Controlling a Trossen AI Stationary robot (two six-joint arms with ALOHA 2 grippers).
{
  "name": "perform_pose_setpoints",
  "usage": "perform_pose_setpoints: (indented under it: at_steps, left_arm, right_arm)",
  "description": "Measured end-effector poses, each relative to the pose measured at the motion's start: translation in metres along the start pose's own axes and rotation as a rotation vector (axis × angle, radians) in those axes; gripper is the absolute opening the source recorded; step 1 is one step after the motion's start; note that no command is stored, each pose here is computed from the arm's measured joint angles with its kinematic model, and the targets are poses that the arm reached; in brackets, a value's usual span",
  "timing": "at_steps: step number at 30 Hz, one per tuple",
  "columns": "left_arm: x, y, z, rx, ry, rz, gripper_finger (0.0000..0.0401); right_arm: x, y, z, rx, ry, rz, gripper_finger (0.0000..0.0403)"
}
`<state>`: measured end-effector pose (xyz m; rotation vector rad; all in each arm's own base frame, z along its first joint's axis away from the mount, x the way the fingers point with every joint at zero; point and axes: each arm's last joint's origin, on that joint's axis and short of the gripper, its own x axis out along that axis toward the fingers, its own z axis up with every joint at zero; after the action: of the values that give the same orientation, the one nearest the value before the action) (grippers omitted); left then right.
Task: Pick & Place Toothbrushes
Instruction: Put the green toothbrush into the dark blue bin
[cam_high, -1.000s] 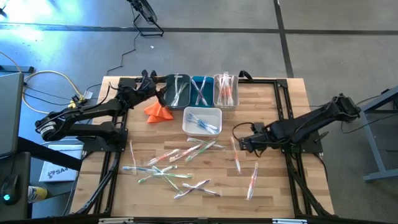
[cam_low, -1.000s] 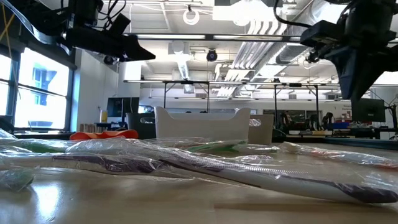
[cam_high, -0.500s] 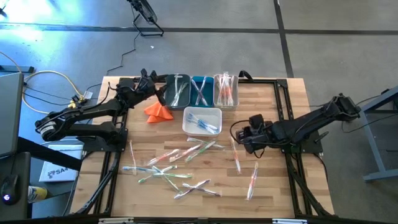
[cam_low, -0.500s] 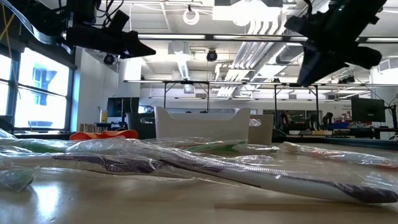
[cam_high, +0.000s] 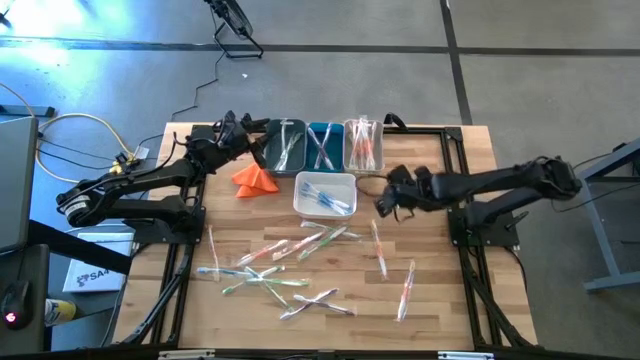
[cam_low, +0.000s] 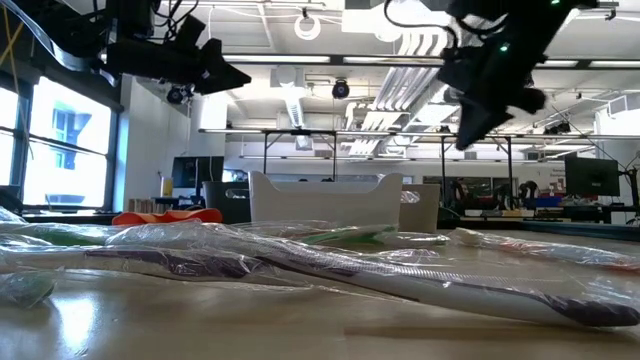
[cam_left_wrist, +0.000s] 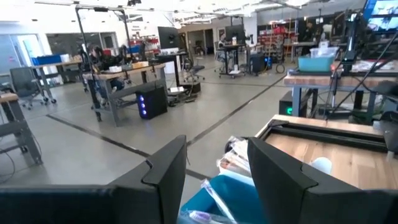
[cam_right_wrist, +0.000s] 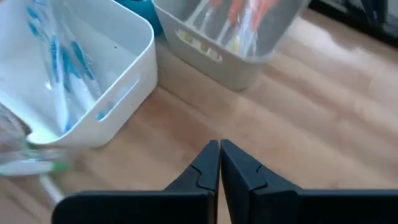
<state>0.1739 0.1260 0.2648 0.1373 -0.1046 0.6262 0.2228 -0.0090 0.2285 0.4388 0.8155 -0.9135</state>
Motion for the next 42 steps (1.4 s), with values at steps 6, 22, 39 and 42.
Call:
perform_pose_setpoints:
  at_steps: [6, 22, 39, 42]
  left_arm:
    - [0.0, -0.001, -0.006, -0.018, 0.059, -0.006, 0.0167]
    - [-0.002, -0.002, -0.021, -0.131, 0.217, -0.008, 0.0167]
    - [-0.017, -0.062, -0.034, -0.131, 0.423, -0.292, 0.0166]
    - [-0.023, -0.074, -0.036, -0.142, 0.474, -0.348, 0.0166]
  right_arm:
    - [0.014, 0.001, 0.042, -0.162, -0.15, 0.198, 0.0002]
    - [0.021, -0.059, 0.068, -0.159, -0.468, 0.541, 0.0002]
    - [0.008, -0.107, 0.043, -0.192, -0.83, 0.456, 0.0002]
    - [0.009, -0.11, 0.044, -0.185, -0.829, 0.437, 0.0002]
